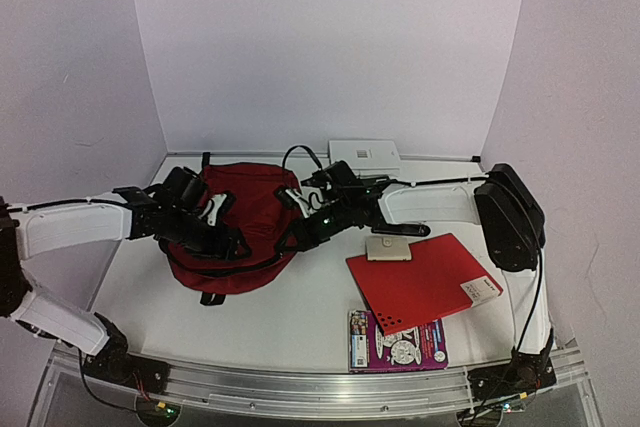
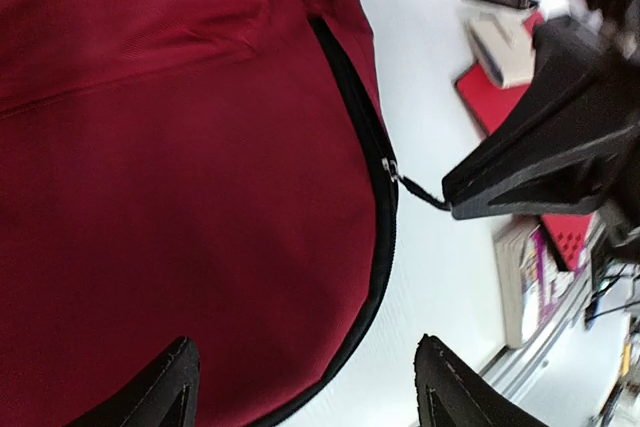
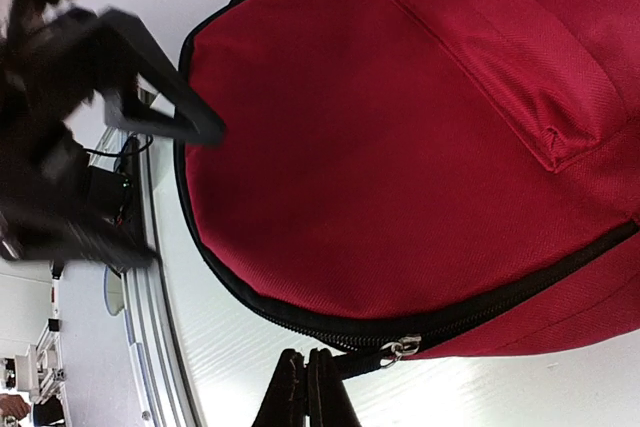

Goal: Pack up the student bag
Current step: Unzip the student bag at the center of the board, then adjust the student bag at the center of the board.

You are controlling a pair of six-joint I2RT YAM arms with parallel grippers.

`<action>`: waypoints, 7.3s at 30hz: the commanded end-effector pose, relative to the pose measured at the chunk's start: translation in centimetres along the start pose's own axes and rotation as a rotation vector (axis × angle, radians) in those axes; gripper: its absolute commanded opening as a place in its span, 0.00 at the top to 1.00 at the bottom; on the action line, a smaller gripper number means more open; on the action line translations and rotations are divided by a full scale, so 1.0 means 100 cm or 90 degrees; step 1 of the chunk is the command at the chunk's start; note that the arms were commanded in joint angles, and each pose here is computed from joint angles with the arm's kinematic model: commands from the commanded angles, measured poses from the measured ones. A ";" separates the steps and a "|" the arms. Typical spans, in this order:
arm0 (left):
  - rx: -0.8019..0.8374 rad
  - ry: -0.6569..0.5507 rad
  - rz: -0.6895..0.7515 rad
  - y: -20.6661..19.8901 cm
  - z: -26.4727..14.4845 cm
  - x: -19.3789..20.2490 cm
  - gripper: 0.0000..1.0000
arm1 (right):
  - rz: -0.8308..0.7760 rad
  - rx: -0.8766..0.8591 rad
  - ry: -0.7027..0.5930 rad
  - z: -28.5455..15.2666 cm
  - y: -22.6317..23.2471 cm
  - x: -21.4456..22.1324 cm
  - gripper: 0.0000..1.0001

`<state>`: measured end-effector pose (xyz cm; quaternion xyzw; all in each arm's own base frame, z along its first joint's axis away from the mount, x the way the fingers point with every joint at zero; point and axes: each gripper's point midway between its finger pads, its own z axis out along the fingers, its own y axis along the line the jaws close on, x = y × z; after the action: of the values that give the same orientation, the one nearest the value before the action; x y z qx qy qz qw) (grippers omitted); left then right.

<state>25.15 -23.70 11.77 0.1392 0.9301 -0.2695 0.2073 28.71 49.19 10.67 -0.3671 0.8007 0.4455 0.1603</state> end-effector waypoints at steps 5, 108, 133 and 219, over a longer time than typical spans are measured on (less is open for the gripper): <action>-0.033 -0.007 0.143 -0.021 0.042 -0.005 0.31 | 0.008 0.007 -0.066 -0.015 0.000 -0.040 1.00; -0.363 0.291 0.219 0.039 -0.011 0.036 0.43 | 0.038 0.227 -0.045 -0.022 -0.129 -0.020 0.45; -0.306 0.264 0.280 0.024 0.036 0.018 1.00 | 0.036 0.233 -0.067 -0.030 -0.140 -0.036 0.42; -0.152 -0.066 -0.052 0.042 -0.064 -0.107 0.12 | -0.037 0.241 0.012 -0.029 -0.093 0.010 0.32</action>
<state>36.46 -13.46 14.27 -0.0195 0.9700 -0.1085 0.2165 34.04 42.58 4.02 -0.3544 0.8688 0.2746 0.2099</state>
